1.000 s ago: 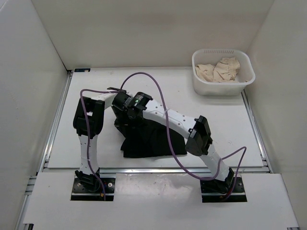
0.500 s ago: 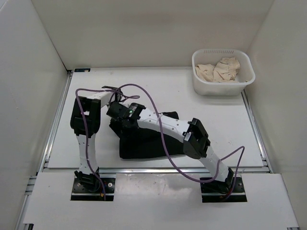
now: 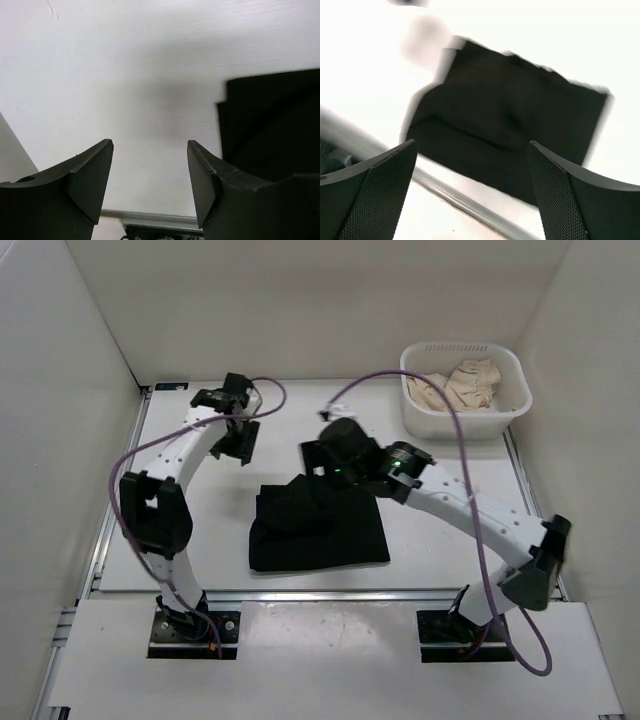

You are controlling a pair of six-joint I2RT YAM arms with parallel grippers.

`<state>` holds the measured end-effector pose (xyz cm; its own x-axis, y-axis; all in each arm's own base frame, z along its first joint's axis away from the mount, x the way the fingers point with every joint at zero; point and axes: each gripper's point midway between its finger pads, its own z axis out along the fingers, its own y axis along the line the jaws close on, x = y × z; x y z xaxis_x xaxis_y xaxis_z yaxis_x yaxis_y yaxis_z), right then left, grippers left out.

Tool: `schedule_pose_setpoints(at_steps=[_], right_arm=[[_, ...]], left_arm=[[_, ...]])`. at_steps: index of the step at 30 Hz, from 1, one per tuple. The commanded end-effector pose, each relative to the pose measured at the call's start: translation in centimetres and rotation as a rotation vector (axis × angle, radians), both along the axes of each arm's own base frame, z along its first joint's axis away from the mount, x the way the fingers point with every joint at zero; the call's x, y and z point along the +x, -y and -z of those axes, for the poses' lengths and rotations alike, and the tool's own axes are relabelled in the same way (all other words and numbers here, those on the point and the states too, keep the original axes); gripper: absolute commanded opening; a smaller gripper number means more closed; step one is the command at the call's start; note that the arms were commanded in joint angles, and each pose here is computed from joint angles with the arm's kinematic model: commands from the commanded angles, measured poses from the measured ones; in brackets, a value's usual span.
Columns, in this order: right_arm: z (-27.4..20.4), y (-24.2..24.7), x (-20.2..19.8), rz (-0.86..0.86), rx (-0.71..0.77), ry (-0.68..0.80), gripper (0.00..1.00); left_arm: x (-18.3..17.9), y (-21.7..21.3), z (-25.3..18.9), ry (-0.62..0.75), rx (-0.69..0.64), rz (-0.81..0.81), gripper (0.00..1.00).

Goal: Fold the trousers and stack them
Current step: Fold the trousers

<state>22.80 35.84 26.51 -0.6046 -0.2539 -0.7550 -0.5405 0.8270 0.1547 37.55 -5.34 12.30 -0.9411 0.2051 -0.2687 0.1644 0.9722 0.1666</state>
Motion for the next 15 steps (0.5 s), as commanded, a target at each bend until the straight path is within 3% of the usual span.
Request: schedule_pose_setpoints(at_steps=[1,3,4,6,7,10,15], right_arm=[[5.8,8.2,1.6,0.386,-0.027,-0.181,0.93],[9.6,12.2,1.2,0.513,0.046,-0.288,0.93],[9.9,11.8,2.0,0.508,0.169,-0.330,0.93],[11.4,12.7,1.6,0.519,0.259,-0.384,0.94],[14.1,13.6,0.7,0.527,0.244,-0.433,0.94],[15.6,14.3,0.7,0.522,0.313,-0.470,0.94],[18.1,15.5,-0.2,0.546,0.297,-0.520,0.94]], left_arm=[[-1.0,4.6,-5.5,0.214,0.097,0.146,0.73],[-4.2,9.9,-6.0,0.251,0.079,0.313,0.77],[-6.1,10.9,-4.6,0.223,0.097,0.371,0.83],[-8.5,13.4,-3.6,0.207,0.098,0.474,0.85],[-10.5,15.8,-2.8,0.178,0.079,0.564,0.86],[-13.6,20.1,-1.1,0.113,0.035,0.704,0.86],[-13.8,23.2,0.3,0.100,0.010,0.754,0.82]])
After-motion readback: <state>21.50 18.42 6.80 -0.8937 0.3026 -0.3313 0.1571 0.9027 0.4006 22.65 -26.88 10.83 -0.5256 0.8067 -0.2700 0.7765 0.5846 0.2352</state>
